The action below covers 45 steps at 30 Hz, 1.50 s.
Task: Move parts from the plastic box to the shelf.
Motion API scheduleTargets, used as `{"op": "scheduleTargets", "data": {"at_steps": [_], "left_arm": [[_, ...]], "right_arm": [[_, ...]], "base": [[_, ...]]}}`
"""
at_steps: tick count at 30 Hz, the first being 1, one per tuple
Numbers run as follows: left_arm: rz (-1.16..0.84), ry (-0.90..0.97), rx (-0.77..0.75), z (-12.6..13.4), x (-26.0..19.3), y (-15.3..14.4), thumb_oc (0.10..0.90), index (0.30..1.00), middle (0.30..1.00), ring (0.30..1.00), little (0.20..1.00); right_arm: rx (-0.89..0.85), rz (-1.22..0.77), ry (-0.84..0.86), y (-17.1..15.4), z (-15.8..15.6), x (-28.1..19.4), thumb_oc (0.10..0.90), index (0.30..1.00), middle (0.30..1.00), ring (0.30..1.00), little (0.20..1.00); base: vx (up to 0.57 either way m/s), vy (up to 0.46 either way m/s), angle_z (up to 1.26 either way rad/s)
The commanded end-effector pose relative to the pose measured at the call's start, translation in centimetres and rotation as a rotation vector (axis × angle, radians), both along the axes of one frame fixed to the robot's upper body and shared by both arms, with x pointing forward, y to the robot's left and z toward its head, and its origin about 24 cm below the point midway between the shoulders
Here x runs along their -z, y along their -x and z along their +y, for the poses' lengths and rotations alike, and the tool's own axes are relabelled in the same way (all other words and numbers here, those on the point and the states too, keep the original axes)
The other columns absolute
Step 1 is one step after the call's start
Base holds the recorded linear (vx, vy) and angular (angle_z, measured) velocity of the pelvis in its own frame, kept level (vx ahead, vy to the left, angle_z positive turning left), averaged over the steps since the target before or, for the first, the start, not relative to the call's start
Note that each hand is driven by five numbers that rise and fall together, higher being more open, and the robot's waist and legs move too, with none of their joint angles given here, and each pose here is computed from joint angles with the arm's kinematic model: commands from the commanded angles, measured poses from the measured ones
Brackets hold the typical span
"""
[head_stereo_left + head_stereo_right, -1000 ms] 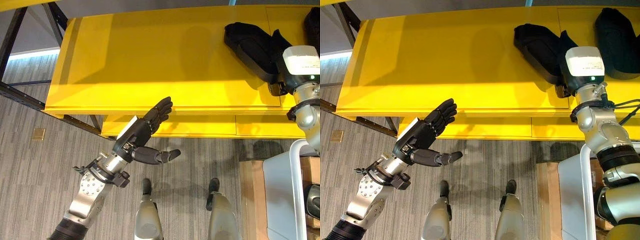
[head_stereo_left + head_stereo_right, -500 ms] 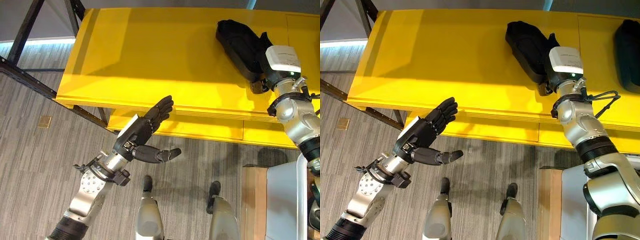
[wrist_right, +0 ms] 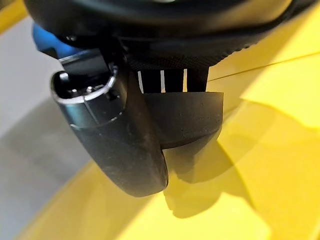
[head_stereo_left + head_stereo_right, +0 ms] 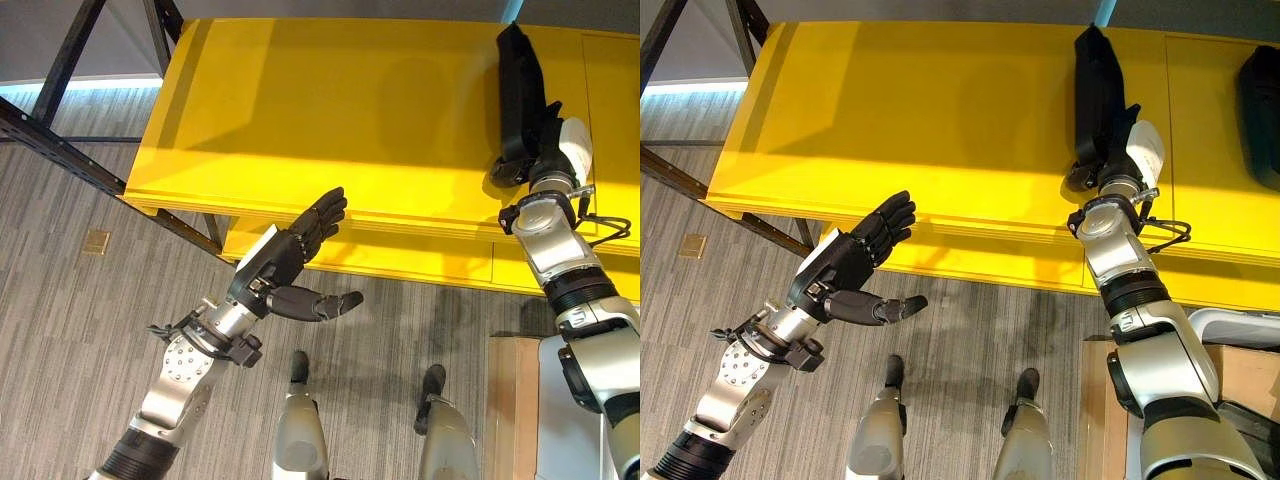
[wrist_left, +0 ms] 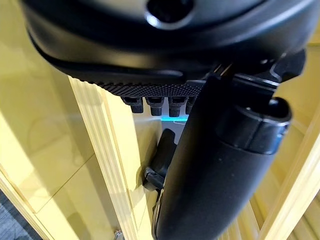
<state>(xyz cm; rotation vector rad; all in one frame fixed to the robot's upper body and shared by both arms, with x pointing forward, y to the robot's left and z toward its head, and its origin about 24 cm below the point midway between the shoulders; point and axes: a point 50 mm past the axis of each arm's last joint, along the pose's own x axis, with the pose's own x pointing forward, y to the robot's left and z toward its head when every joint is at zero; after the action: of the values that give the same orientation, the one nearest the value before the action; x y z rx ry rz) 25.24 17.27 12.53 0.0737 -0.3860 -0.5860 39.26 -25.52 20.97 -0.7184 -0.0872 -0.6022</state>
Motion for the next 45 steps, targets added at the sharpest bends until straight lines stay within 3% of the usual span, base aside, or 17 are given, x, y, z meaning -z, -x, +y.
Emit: {"op": "scheduleTargets", "data": {"at_steps": [1, 19, 20, 21, 22, 34, 45], "left_arm": [[-0.240, 0.097, 0.066, -1.6, -4.7, 1.0, 0.900, 1.000, 1.000, 1.000, 1.000], [-0.224, 0.101, 0.054, -1.5, -3.9, 0.9, 0.900, 1.000, 1.000, 1.000, 1.000], [-0.223, 0.098, 0.056, -1.5, -4.0, 0.9, 0.900, 1.000, 1.000, 1.000, 1.000], [-0.223, 0.096, 0.059, -1.5, -4.0, 0.9, 0.900, 1.000, 1.000, 1.000, 1.000], [-0.221, 0.095, 0.062, -1.6, -3.9, 1.0, 0.900, 1.000, 1.000, 1.000, 1.000], [-0.204, 0.077, 0.078, -1.5, -3.8, 1.0, 0.900, 1.000, 1.000, 1.000, 1.000], [-0.194, 0.061, 0.079, -1.2, -3.5, 1.0, 0.900, 1.000, 1.000, 1.000, 1.000]], "right_arm": [[0.002, -0.158, -0.075, 0.0, 0.2, -3.1, 0.400, 0.300, 0.300, 0.300, 0.300], [0.052, -0.119, 0.141, 0.4, 0.4, -1.9, 0.400, 0.300, 0.300, 0.300, 0.300], [0.053, -0.116, 0.137, 0.4, 0.3, -1.9, 0.427, 0.338, 0.338, 0.338, 0.338], [0.060, -0.109, 0.134, 0.4, 0.1, -2.0, 0.714, 0.739, 0.739, 0.739, 0.739], [0.069, -0.106, 0.132, 0.4, -0.1, -2.0, 0.900, 1.000, 1.000, 1.000, 1.000], [0.111, -0.106, 0.127, 0.5, -2.3, -3.4, 0.900, 1.000, 1.000, 1.000, 1.000], [0.121, -0.083, 0.230, 0.5, -3.4, -5.5, 0.900, 1.000, 1.000, 1.000, 1.000]], "base": [[0.04, 0.025, 0.00], [0.02, 0.014, -0.02], [0.00, 0.000, 0.00], [0.00, 0.000, 0.00], [0.00, 0.000, 0.00], [0.02, -0.008, 0.01], [0.04, -0.008, 0.02]]}}
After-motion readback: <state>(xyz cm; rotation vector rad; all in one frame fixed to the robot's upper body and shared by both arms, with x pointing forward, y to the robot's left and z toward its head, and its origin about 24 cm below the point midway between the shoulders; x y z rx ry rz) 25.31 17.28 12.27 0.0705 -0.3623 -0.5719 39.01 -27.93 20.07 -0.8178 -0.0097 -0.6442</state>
